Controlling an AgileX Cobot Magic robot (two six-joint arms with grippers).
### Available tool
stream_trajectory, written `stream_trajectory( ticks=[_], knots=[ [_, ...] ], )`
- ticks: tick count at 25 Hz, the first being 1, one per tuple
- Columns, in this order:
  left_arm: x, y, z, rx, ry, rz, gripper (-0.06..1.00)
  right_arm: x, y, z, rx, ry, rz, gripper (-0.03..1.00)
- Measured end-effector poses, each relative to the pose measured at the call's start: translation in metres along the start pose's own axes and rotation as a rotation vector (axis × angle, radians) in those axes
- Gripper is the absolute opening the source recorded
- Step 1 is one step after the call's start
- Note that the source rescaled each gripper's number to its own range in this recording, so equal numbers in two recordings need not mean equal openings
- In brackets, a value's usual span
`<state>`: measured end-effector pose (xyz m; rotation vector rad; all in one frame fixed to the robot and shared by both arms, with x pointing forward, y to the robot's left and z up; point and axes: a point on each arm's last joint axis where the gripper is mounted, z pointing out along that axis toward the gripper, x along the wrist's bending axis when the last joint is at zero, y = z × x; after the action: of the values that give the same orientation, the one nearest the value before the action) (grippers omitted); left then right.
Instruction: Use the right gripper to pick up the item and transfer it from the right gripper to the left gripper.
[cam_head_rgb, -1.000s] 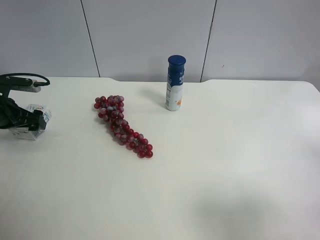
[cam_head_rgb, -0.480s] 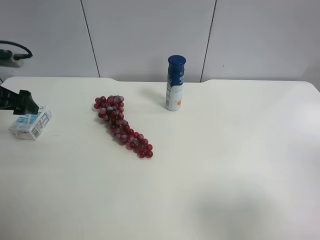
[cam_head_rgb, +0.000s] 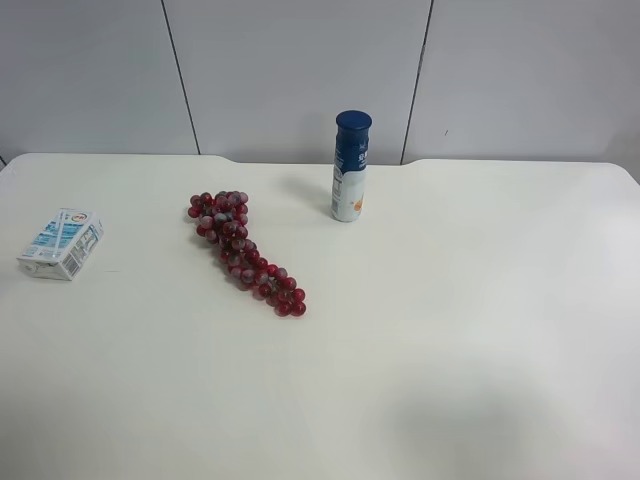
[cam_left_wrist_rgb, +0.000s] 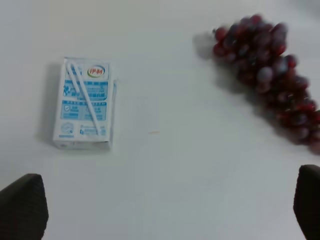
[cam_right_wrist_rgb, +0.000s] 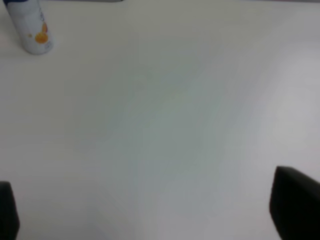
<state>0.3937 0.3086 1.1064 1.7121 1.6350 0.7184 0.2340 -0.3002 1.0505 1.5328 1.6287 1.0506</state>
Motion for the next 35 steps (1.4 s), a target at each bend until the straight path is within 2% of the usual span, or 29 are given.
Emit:
stream_trajectory(
  ticks=[5,12,18,23,35],
  knots=[
    [-0.015,-0.027,-0.061,-0.08,0.036,0.024,0.99,0.0,0.0,0.0,0.0,0.0,0.0,0.98],
    [-0.022,-0.073,-0.112,-0.111,0.139,0.017,0.99,0.0,0.0,0.0,0.0,0.0,0.0,0.98],
    [-0.024,-0.115,-0.109,-0.122,0.175,0.011,0.99,0.0,0.0,0.0,0.0,0.0,0.0,0.98],
    [-0.024,-0.142,-0.098,-0.14,0.175,-0.055,0.99,0.0,0.0,0.0,0.0,0.0,0.0,0.98],
    [-0.021,-0.145,-0.097,-0.183,0.206,-0.082,0.99,0.0,0.0,0.0,0.0,0.0,0.0,0.98]
  ],
)
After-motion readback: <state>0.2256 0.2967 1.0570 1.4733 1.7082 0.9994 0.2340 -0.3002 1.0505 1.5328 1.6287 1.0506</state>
